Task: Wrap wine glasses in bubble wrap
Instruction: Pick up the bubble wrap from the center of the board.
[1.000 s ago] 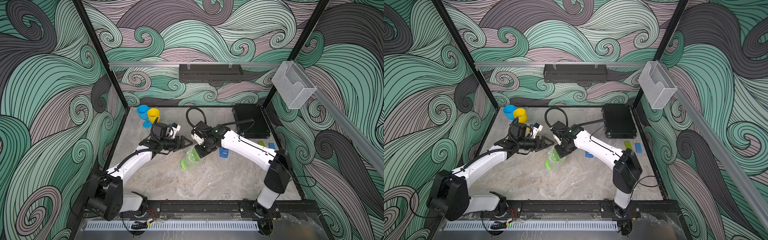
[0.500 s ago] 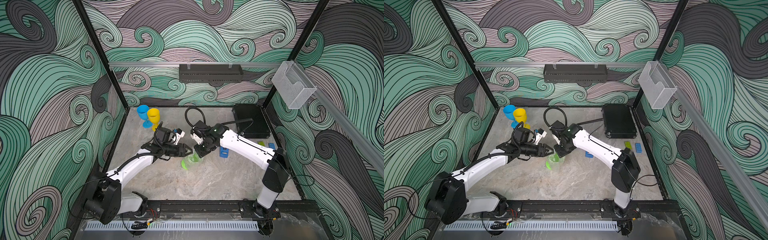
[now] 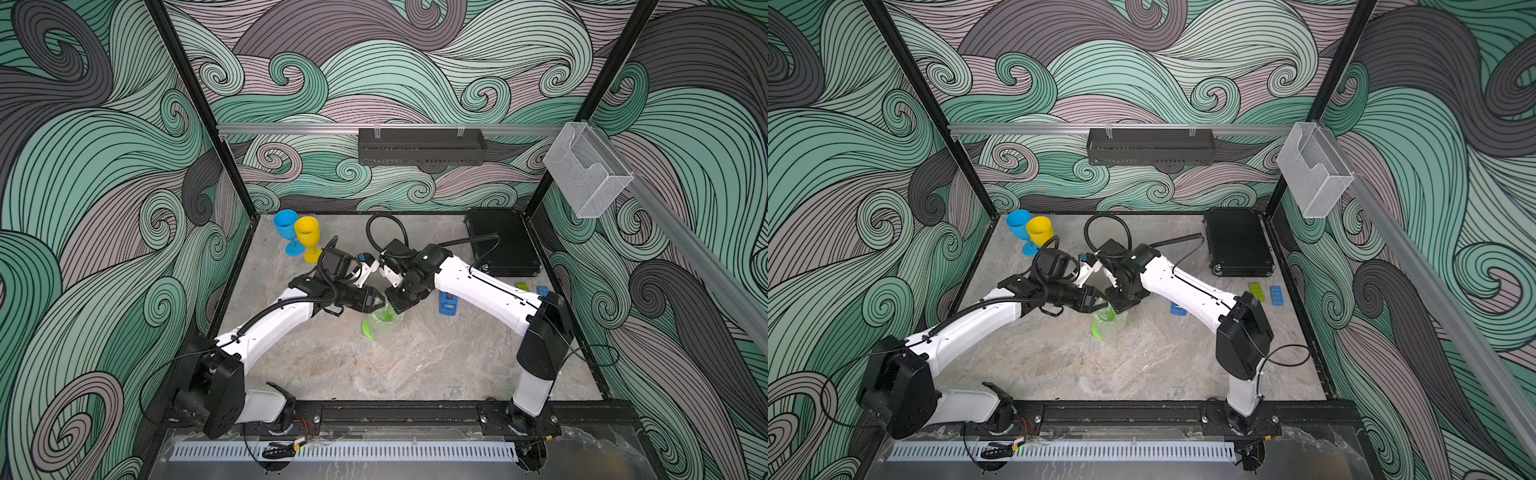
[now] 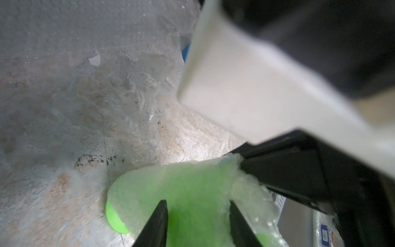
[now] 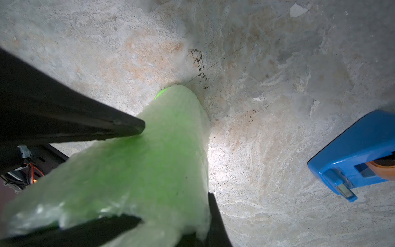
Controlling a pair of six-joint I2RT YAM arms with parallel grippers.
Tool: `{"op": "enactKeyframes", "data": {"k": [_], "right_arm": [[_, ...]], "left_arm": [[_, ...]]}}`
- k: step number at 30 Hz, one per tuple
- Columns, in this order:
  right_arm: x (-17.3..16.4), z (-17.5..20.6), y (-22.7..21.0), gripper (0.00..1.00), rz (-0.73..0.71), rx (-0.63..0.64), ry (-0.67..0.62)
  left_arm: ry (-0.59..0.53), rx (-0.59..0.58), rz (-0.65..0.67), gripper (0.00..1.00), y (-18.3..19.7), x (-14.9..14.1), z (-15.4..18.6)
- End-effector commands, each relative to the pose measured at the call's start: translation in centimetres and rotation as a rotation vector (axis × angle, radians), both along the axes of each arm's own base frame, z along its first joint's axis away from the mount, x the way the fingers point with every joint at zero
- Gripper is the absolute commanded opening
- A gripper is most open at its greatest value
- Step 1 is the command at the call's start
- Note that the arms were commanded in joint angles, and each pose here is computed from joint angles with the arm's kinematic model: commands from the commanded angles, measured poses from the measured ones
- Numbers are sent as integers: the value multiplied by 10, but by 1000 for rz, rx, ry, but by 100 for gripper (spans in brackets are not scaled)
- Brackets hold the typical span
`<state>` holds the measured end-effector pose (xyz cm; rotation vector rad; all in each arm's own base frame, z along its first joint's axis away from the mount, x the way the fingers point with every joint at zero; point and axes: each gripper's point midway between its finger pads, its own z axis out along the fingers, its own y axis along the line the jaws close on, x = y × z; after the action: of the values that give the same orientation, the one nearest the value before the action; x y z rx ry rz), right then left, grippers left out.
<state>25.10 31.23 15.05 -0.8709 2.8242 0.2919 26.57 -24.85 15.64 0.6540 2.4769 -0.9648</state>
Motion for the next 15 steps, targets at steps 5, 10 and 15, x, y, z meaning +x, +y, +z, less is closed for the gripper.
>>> {"op": "enactKeyframes", "data": {"k": [5,10,15], "right_arm": [[-10,23,22,4,52,106,11],[-15,40,21,22,55,152,4],[-19,58,15,34,53,199,-11]], "left_arm": [[174,277,-14,31,33,-27,-71],[176,279,-15,21,31,-24,-69],[153,296,-34,18,30,-25,-69]]}}
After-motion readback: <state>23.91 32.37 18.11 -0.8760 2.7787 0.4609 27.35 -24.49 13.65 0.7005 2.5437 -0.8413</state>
